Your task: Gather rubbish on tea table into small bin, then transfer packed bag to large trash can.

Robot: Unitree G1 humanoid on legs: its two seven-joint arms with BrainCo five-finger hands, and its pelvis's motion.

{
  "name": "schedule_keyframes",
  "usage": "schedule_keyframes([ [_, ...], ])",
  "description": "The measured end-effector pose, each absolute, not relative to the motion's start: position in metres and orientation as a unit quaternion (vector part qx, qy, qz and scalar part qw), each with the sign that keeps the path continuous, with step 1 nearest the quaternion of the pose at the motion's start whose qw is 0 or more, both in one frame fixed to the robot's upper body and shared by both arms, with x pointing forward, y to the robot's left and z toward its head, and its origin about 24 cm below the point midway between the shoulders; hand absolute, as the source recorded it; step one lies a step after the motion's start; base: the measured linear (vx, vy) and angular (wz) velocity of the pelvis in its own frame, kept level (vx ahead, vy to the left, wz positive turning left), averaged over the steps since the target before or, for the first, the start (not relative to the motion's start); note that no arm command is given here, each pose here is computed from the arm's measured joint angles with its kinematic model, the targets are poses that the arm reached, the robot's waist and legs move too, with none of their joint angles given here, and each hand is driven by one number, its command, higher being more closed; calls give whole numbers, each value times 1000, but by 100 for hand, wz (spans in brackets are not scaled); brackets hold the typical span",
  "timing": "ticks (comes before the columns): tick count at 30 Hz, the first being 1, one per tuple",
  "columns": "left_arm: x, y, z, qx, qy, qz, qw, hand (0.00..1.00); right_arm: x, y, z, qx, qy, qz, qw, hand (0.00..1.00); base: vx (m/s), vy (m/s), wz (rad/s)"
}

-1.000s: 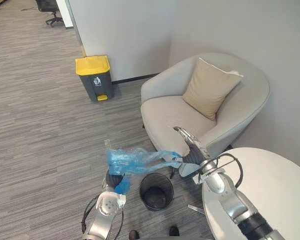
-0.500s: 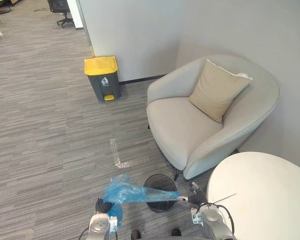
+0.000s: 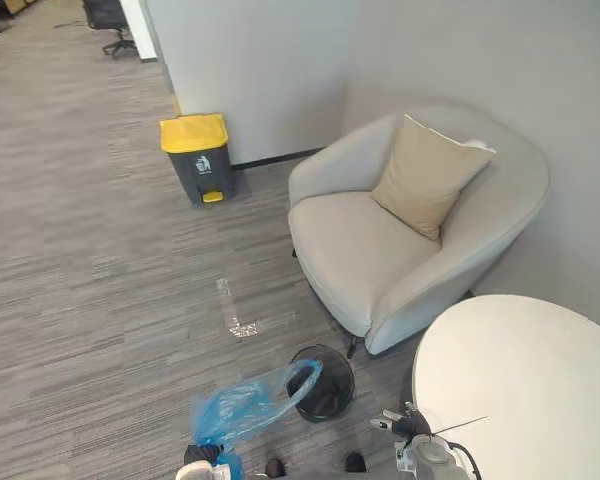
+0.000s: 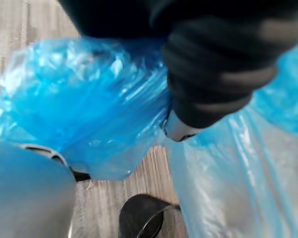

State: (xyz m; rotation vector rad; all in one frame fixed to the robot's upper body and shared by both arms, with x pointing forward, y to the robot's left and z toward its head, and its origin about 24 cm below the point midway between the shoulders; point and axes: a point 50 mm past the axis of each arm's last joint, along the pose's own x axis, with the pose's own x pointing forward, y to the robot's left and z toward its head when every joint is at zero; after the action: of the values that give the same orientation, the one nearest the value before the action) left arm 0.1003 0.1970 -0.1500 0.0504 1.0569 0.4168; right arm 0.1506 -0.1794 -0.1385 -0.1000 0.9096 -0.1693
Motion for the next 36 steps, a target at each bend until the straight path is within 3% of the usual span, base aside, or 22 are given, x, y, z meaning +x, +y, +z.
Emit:
schedule_keyframes([
  [10,138,195,-133,8,432,203,879,100,176,-158,-123,-23,387,-85,918,0,-17,-49,15],
  [17,137,178,-137,-14,442,198,875,100,192,-152,-115,-20,365,-85,927,0,-228,-192,5],
  [27,135,171,-139,-4,450,176,875,100,167,-170,-129,-16,410,-139,901,0,-226,64,43],
  [36,124,191,-145,62,474,155,864,100,143,-164,-147,-11,470,-137,872,0,-38,159,12],
])
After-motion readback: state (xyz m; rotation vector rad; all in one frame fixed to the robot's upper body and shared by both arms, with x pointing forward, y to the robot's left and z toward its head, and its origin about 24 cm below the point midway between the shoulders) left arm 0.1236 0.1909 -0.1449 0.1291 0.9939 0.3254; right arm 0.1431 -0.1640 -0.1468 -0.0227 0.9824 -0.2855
